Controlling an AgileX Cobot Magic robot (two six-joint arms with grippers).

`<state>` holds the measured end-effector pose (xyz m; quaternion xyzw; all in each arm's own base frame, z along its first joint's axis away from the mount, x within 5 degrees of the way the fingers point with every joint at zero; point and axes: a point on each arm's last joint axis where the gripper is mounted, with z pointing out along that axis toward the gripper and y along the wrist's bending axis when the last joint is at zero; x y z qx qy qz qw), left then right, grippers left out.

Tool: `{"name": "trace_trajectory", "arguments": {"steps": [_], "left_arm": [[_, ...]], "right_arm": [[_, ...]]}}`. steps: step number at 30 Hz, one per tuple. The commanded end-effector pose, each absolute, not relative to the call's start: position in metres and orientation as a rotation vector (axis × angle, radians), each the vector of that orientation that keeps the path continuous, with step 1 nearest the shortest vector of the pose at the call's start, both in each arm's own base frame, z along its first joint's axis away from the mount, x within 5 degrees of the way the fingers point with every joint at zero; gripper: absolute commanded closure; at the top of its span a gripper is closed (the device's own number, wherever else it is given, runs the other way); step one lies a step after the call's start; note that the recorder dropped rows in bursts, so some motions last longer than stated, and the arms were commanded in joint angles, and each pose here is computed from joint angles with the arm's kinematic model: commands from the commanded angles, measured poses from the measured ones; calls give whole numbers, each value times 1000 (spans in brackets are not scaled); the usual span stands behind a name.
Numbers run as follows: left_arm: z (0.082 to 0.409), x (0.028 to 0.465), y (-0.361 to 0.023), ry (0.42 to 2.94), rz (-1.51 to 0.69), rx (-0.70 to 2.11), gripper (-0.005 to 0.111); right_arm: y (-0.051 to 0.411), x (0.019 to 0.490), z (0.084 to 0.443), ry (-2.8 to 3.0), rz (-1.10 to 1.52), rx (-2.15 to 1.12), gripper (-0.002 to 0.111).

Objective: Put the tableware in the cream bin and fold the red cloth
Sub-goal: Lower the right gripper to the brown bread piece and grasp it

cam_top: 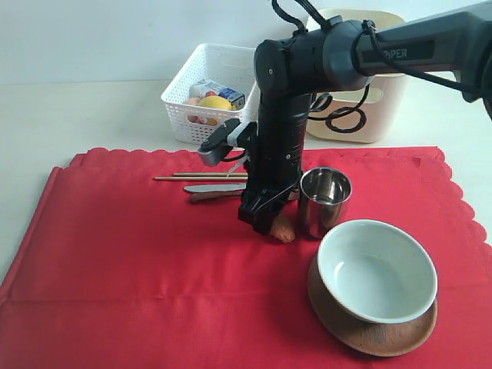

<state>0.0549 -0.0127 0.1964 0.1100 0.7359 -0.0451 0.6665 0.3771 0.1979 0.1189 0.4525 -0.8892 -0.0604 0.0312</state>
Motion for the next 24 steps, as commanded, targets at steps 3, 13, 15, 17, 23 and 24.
{"name": "trace_trajectory", "arguments": {"steps": [3, 13, 15, 17, 23, 24], "left_arm": [[196, 54, -13, 1656, -108, 250, 106], [196, 54, -13, 1657, -110, 248, 106], [196, 54, -13, 1656, -108, 251, 106], [196, 54, -13, 1656, -108, 251, 106], [196, 54, -13, 1656, -108, 251, 106], [196, 54, -13, 1656, -108, 251, 106]], "right_arm": [[195, 379, 115, -2733, -171, 1395, 87], [198, 376, 118, -2731, -225, 1363, 95], [199, 376, 119, -2735, -239, 1360, 95], [199, 376, 120, -2738, -251, 1359, 95], [201, 375, 132, -2763, -282, 1369, 95], [202, 375, 134, -2761, -303, 1384, 95]]}}
